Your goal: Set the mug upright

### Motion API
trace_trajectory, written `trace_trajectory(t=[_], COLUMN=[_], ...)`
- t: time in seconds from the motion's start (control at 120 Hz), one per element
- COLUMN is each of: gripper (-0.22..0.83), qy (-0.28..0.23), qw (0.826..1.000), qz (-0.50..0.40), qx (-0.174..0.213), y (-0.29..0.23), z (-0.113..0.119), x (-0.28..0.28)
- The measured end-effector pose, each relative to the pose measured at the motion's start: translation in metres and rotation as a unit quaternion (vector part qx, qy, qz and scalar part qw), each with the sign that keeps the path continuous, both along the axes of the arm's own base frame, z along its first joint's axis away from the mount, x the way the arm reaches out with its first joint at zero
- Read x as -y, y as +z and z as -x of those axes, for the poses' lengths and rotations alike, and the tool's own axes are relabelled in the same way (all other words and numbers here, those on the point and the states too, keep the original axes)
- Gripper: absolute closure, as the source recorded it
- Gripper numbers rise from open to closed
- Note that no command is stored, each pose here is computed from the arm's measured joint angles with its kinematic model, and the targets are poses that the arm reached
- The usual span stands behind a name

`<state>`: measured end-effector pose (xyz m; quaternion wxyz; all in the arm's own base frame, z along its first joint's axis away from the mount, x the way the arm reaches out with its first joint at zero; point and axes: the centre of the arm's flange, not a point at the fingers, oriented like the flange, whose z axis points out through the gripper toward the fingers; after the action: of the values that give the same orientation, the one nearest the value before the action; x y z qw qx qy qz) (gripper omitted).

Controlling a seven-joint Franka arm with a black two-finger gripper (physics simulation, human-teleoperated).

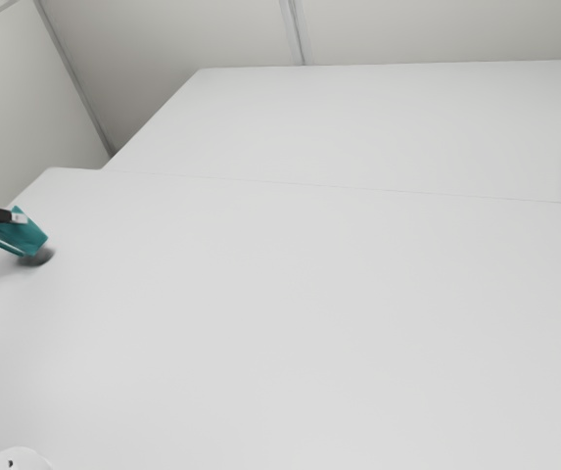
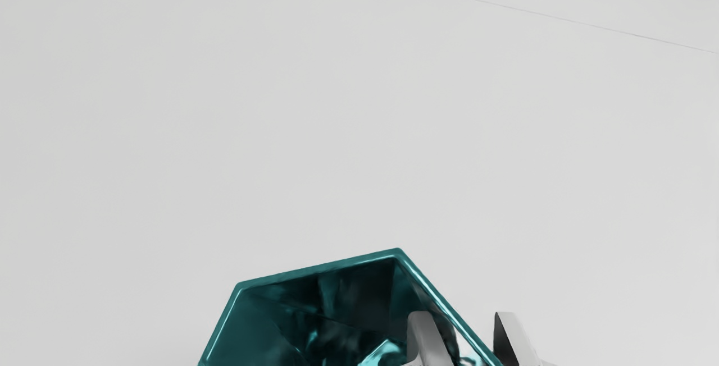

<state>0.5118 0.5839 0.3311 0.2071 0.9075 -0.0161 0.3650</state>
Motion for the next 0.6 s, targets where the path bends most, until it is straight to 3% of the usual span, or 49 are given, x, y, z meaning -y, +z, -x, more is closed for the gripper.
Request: trace_trajectory(t=[0.158,0.392,0.492,0.6], gripper=[0.75,0.77,0.78,0.78], qy=[-0.011,-0.012,-0.041,-0.089], qw=[1.0,0.999,0.998,0.992], qz=[0.022,0.044,0.022,-0.037], qx=[-0.005,-0.014,-0.033,-0.083], y=[-0.009,0.006,0.033,0.068], z=[-0.019,-0.026,-0.053,-0.086], x=[0.027,0.065,0.115,0.186])
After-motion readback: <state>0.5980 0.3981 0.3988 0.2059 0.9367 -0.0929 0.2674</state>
